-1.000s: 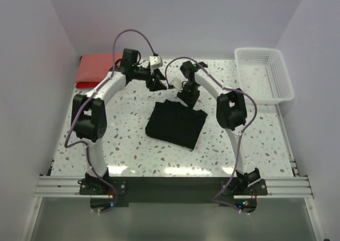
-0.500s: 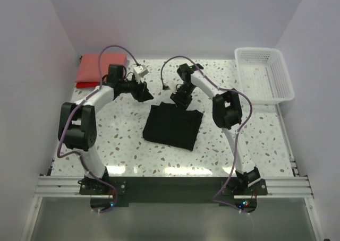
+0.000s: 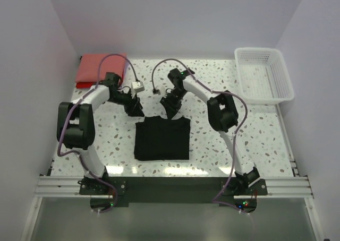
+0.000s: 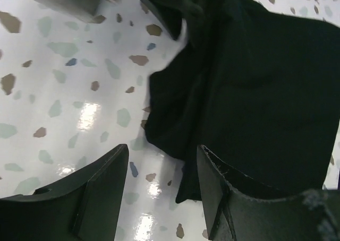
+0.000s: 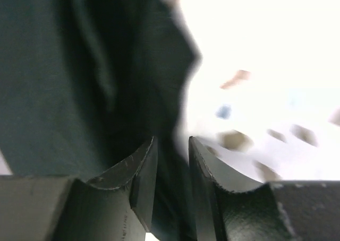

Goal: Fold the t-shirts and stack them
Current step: Fold the tshirt

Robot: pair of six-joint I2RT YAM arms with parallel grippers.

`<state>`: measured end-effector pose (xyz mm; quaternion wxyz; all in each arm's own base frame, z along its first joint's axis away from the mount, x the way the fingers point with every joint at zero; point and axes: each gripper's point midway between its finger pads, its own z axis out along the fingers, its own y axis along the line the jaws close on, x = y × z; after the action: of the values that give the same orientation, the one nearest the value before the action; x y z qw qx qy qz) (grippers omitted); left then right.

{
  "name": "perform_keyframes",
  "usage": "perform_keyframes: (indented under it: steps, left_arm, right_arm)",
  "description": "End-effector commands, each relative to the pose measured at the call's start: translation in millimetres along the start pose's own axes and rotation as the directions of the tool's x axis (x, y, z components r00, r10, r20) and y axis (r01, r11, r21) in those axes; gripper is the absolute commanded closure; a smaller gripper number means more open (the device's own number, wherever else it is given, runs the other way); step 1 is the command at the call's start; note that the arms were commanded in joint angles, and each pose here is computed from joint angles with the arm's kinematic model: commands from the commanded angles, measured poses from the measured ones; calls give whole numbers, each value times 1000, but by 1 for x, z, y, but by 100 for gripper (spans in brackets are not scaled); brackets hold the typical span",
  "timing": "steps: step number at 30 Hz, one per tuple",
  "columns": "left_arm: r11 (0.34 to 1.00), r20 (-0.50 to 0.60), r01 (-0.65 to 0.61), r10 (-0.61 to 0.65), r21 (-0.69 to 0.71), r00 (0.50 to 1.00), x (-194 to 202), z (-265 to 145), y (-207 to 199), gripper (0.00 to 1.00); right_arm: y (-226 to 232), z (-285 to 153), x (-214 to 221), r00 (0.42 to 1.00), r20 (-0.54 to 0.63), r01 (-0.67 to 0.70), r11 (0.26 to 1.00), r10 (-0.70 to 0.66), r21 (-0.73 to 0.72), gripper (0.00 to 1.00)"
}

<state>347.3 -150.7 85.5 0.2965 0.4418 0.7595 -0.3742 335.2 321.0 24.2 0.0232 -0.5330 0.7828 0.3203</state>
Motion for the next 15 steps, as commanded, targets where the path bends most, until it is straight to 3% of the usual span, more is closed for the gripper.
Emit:
perform_keyframes:
  steps: [1,6,15]
  left_arm:
    - [991,-41,-112,116,77,992,8,2,-21,40]
    - [987,-92,-142,148,77,985,23,8,-19,41]
    - [956,-121,-237,260,174,958,36,13,-39,51]
  right_arm:
    - [-19,-54,-39,985,175,-20,989,-5,143,64]
    - [-21,-86,-34,972,223,-120,977,79,176,66]
    - [12,-99,14,931,202,-312,950,302,15,70]
